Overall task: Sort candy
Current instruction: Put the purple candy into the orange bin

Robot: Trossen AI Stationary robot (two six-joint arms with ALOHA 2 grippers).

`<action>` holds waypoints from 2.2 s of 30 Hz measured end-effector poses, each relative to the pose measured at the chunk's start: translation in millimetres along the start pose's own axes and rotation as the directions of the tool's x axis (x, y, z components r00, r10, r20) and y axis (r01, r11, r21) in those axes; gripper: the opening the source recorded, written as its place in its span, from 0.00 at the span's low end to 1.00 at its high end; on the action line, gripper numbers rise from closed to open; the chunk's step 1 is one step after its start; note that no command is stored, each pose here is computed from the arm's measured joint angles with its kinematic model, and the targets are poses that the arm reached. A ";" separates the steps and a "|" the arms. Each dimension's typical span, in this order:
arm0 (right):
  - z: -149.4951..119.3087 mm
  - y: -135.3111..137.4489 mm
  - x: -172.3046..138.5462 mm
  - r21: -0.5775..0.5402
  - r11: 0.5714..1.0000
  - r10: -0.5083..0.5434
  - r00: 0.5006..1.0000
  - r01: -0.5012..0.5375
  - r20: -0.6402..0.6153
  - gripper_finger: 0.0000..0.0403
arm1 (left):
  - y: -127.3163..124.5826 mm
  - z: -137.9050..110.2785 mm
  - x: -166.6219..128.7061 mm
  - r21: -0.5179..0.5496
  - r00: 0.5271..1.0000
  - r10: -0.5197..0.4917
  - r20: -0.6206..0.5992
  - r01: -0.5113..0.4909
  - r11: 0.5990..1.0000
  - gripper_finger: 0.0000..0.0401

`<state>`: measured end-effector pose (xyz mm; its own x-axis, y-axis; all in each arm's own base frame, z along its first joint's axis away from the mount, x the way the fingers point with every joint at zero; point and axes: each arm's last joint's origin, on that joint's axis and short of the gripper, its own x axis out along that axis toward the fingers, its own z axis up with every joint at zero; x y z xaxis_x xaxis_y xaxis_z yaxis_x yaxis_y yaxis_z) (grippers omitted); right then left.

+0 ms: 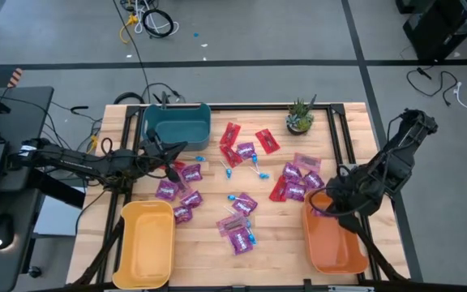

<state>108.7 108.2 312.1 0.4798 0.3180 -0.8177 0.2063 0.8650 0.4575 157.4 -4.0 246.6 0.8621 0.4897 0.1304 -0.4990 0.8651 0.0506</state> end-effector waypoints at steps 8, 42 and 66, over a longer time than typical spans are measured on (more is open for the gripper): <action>2.5 8.9 -5.9 0.081 0.988 0.125 0.991 -0.130 0.055 0.00 | 0.0 0.0 0.0 0.002 1.000 0.000 0.000 0.000 1.000 0.01; -6.0 -7.7 5.2 0.034 0.988 -0.150 0.988 0.151 -0.020 0.00 | -0.5 -0.7 -0.1 -0.019 1.000 -0.010 -0.005 0.010 1.000 0.01; -39.6 4.2 91.9 -0.315 0.879 -0.432 0.878 0.359 -0.206 0.00 | -0.5 -0.4 -0.1 0.004 1.000 -0.010 -0.003 0.010 1.000 0.01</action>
<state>119.9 156.4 225.1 0.1562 -0.0149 -0.9876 0.0851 0.9964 -0.0015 157.6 -4.5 246.1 0.8671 0.4816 0.1270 -0.4910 0.8694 0.0555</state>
